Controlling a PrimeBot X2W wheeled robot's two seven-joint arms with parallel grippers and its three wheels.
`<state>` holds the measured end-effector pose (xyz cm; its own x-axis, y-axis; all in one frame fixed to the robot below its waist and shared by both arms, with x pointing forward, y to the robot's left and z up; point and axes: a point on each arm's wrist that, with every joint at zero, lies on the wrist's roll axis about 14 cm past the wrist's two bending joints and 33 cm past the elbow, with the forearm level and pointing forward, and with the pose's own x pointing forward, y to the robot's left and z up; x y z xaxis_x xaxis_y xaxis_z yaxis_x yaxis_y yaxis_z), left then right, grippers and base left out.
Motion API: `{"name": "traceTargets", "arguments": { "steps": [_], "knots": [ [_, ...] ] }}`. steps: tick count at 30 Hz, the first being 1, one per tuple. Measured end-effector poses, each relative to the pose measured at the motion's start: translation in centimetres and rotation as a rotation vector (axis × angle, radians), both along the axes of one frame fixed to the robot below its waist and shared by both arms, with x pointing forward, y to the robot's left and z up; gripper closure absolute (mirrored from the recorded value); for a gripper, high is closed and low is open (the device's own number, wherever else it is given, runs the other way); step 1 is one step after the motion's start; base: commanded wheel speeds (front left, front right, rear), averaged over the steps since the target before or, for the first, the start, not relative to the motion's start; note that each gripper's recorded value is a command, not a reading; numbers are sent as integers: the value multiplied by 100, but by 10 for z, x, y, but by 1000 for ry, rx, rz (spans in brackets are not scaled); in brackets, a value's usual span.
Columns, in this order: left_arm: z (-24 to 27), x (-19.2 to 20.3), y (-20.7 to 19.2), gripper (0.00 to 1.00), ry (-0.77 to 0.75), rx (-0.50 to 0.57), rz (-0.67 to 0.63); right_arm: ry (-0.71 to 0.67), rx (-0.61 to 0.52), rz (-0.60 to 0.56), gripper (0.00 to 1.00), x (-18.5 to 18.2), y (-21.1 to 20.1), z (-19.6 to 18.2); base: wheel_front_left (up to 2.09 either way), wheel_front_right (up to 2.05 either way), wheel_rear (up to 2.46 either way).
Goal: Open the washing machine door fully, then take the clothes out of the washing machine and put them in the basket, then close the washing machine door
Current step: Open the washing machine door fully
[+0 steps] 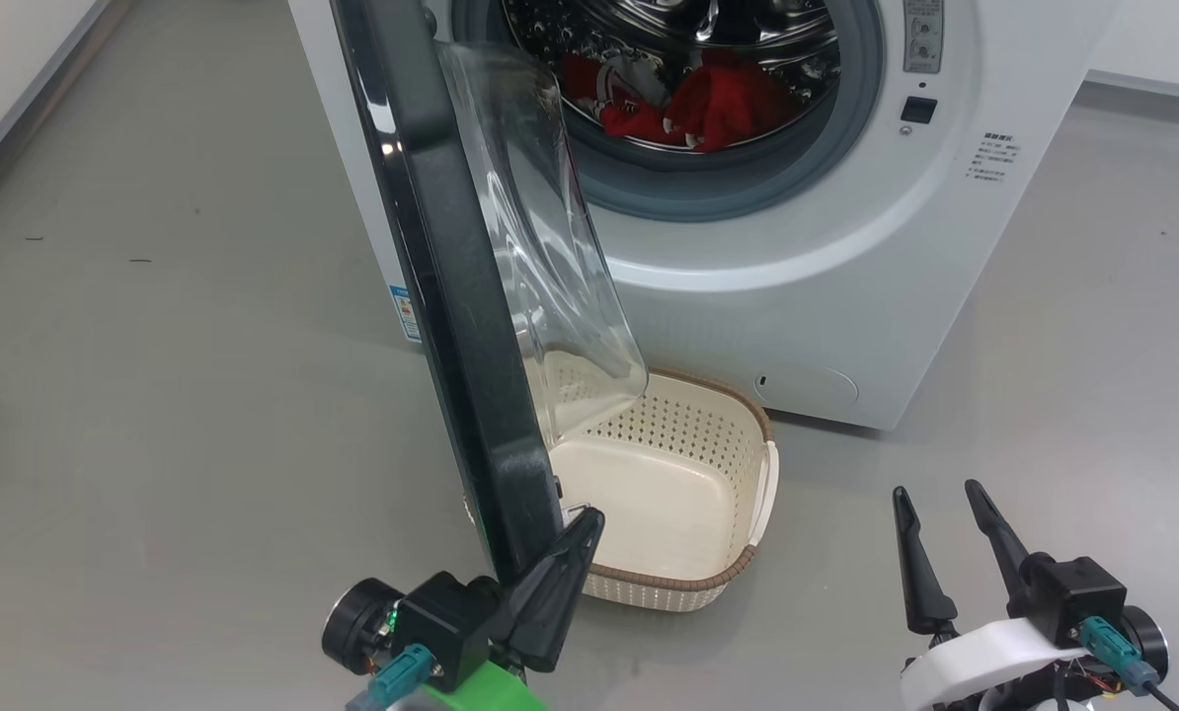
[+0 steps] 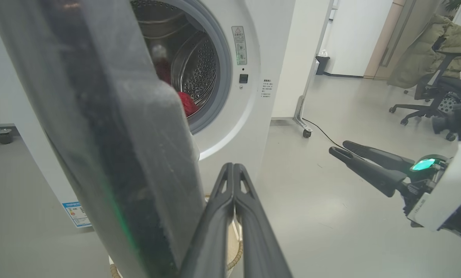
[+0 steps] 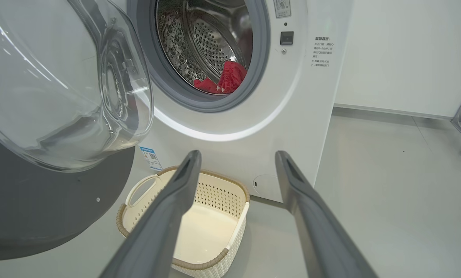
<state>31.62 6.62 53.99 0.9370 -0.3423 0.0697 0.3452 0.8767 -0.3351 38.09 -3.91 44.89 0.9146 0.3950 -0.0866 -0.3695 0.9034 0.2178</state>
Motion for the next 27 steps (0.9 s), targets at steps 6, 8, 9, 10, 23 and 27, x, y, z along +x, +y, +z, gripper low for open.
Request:
{"name": "traceTargets", "arguments": {
  "steps": [6, 8, 9, 10, 23, 27],
  "knots": [
    [-7, 4, 9, 100, 25, 9, 42, 4, 0, -3, 0, 2, -1, -2, 0, 0, 0],
    [-10, 4, 11, 100, 34, 11, 51, 4, -1, -5, 0, 3, -1, -2, 0, 0, 0],
    [-11, 4, 12, 100, 38, 12, 57, 4, -1, -3, 0, 4, -1, -2, 0, 0, 0],
    [-12, 4, 14, 100, 40, 12, 64, 3, -1, -1, 0, 4, 0, -2, 0, 0, 0],
    [-19, 2, 25, 100, 64, 4, 123, -9, -5, 10, 0, 8, 4, 1, 0, 0, 0],
    [-19, 2, 29, 100, 65, -1, 145, -11, -3, 15, 0, 9, 6, 2, 0, 0, 0]
  ]
}}
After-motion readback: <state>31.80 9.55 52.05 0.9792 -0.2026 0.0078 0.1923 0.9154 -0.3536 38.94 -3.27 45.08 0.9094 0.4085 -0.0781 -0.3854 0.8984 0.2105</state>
